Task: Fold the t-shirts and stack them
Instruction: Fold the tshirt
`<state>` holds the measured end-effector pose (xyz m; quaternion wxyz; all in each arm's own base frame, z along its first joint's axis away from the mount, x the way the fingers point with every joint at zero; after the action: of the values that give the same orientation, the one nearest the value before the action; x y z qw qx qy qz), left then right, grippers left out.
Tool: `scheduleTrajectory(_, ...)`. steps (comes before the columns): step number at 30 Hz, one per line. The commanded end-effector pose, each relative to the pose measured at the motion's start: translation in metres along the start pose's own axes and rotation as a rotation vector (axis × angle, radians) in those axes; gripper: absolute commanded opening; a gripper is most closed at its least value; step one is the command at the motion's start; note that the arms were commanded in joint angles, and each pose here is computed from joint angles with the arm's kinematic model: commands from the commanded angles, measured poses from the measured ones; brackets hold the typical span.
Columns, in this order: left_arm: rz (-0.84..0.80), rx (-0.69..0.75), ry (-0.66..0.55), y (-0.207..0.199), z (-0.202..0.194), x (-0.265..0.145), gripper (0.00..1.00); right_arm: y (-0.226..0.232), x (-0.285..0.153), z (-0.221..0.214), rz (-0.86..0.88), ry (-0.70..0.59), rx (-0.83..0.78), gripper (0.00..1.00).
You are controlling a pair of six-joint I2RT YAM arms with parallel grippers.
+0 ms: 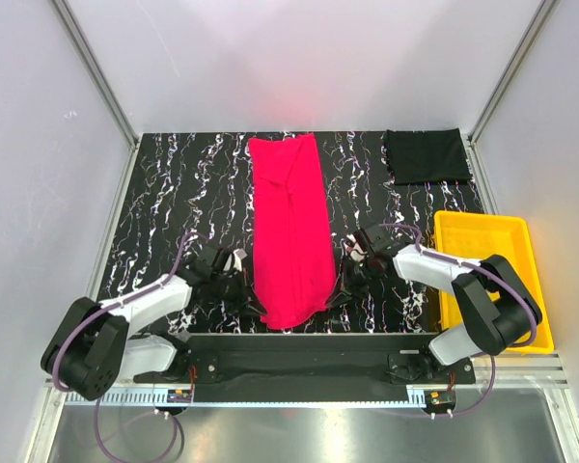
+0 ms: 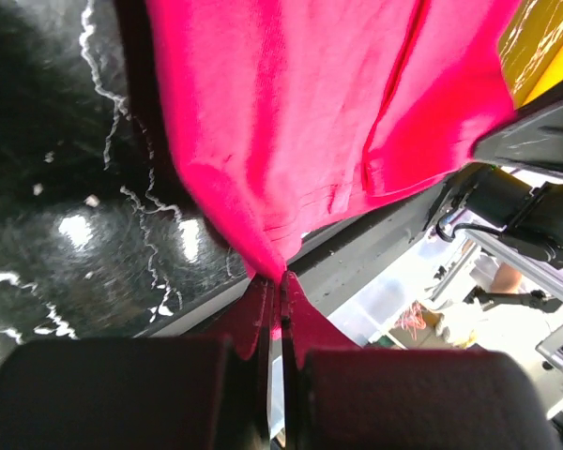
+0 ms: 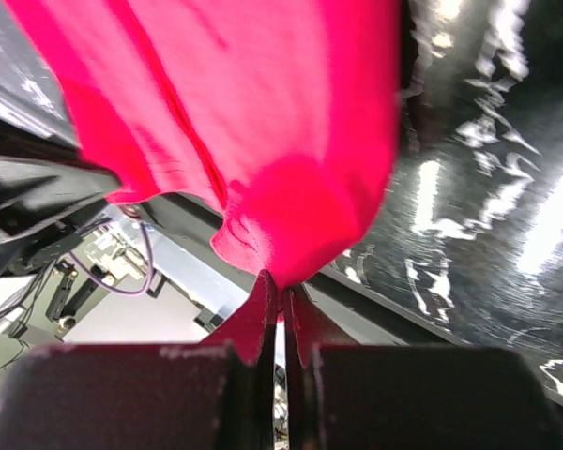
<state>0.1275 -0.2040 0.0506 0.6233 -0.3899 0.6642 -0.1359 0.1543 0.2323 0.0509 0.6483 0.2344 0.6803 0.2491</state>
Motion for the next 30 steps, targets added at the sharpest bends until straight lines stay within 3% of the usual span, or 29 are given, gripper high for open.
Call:
scheduleTrajectory(1,-0.03,-0.014,0.064,-0.011,-0.007,0.0,0.0,0.009,-0.005,0.004,0.017,0.015,-0.001,0.0)
scheduleTrajectory(6,0.015,-0.058,0.094,0.008,-0.014,0.006,0.0,-0.022,0.003,-0.021,-0.044,0.064,0.036,0.0)
scheduleTrajectory(18,0.013,-0.095,0.101,0.023,-0.023,0.009,0.0,-0.033,0.004,-0.04,-0.049,0.099,0.052,0.0)
scheduleTrajectory(26,-0.121,0.042,-0.027,-0.044,0.014,-0.01,0.0,0.002,-0.013,0.011,-0.013,-0.009,0.001,0.0)
scheduleTrajectory(30,-0.206,0.036,-0.136,-0.085,0.068,-0.032,0.0,0.02,-0.029,0.065,0.011,-0.086,-0.025,0.0)
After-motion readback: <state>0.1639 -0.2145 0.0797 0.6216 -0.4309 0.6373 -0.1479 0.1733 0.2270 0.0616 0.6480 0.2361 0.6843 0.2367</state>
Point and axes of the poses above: each gripper's point midway between its finger pads, its own x axis out along the fingers, its own y axis along the line the jaws close on, z = x × y, the point moved 1 cm from there along -x, back along the fingers, and after that the axes turned 11 degrees about -x, right-handed, at the moved point
